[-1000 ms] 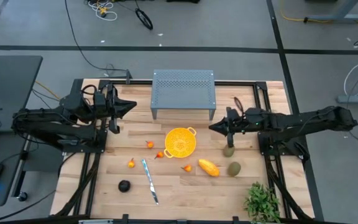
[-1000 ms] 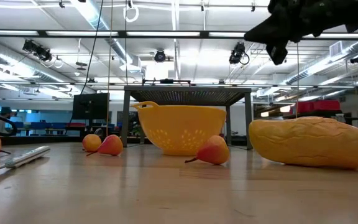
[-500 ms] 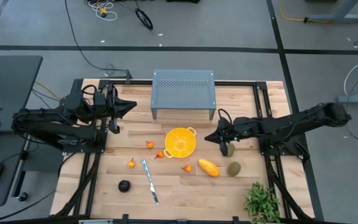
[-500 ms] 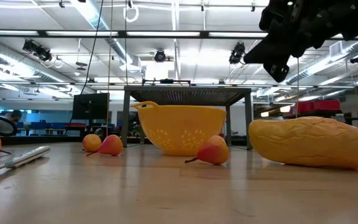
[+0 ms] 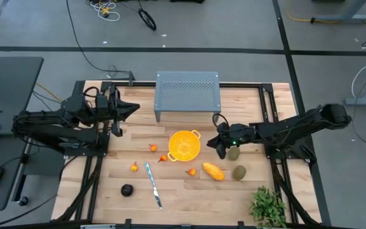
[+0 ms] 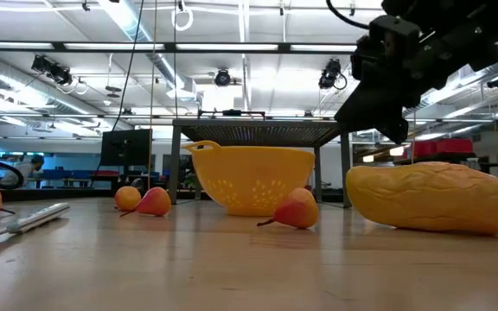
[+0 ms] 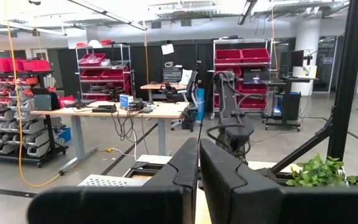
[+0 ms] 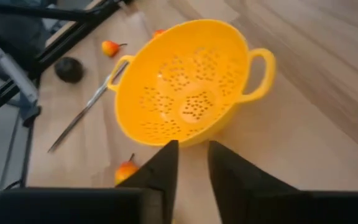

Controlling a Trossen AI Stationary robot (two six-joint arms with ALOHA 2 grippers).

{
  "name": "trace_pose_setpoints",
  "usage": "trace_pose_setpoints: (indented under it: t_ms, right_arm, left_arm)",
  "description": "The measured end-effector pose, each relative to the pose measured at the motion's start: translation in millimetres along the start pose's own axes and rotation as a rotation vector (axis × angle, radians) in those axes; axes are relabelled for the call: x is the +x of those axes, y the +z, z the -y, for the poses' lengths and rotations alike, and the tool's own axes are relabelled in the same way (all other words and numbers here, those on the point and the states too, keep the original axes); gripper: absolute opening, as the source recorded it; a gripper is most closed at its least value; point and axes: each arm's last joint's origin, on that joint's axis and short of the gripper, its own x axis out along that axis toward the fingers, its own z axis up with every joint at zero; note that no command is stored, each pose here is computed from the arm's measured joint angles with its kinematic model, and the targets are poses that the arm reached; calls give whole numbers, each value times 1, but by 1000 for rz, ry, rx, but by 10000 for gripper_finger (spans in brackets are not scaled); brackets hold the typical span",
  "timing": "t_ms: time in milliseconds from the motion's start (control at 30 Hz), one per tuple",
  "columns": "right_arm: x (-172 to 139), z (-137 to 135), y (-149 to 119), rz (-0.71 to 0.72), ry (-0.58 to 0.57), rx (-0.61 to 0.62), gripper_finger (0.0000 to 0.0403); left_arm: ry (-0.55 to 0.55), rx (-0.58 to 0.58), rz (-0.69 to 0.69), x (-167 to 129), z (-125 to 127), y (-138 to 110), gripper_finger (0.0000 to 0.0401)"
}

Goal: Pick & Place Fruit
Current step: Put the yellow colander bowl on the shelf

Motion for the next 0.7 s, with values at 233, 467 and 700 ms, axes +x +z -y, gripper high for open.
trace_pose_setpoints:
  t_ms: [233,467,700]
  right_arm:
    - [8,8,-1,0,-52,188,194]
    - [16,19,1,5,-96,332,228]
    - [30,26,10,66,-53,379,230]
  left_arm:
    - [0,-1,1,0,0,0,22]
    - [0,-4,0,0,0,0,22]
    - [0,-4,1,0,0,0,22]
